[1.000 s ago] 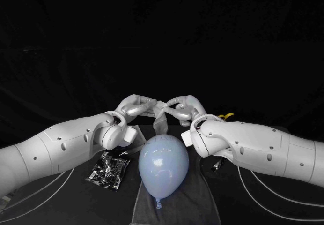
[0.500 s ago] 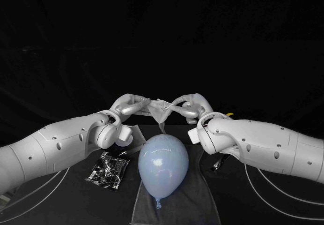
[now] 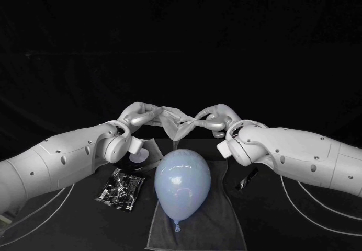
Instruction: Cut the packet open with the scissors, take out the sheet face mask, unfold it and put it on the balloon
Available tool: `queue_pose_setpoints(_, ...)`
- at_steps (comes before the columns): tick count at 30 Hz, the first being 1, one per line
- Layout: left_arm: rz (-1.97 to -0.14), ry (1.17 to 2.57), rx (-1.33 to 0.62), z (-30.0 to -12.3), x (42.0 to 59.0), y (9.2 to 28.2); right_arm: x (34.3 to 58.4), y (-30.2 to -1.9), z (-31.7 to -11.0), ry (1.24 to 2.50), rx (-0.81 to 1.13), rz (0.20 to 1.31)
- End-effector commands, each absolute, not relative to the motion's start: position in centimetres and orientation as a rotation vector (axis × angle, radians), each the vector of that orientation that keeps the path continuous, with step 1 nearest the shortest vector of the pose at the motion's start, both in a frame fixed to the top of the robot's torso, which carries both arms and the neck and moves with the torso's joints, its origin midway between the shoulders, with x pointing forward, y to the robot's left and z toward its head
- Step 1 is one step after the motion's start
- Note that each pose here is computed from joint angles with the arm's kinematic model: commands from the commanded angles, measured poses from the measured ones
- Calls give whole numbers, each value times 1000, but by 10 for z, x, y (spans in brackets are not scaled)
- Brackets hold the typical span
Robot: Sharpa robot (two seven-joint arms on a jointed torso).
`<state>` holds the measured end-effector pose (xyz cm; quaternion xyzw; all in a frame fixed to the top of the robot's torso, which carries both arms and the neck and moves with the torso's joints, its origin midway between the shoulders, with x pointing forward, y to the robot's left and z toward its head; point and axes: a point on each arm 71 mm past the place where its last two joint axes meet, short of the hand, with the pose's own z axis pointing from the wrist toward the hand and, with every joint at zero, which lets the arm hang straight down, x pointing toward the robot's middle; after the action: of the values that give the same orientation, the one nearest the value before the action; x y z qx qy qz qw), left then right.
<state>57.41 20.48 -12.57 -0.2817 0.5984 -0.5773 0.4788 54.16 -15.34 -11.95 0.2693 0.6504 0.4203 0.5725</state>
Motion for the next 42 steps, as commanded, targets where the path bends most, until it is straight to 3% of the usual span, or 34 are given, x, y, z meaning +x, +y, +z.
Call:
queue_pose_setpoints(1,-1446,1472,-601,-119,574,202,546,-153,-114,1581,527,951)
queue_pose_setpoints(19,-1388,1462,-384,-76,587,202,565,-162,-64,1540,333,871)
queue_pose_setpoints(27,-1331,1451,-309,-52,595,211,568,-161,-44,1516,101,759)
queue_pose_setpoints(42,-1251,1451,-239,-45,603,218,574,-159,-13,1395,-150,544)
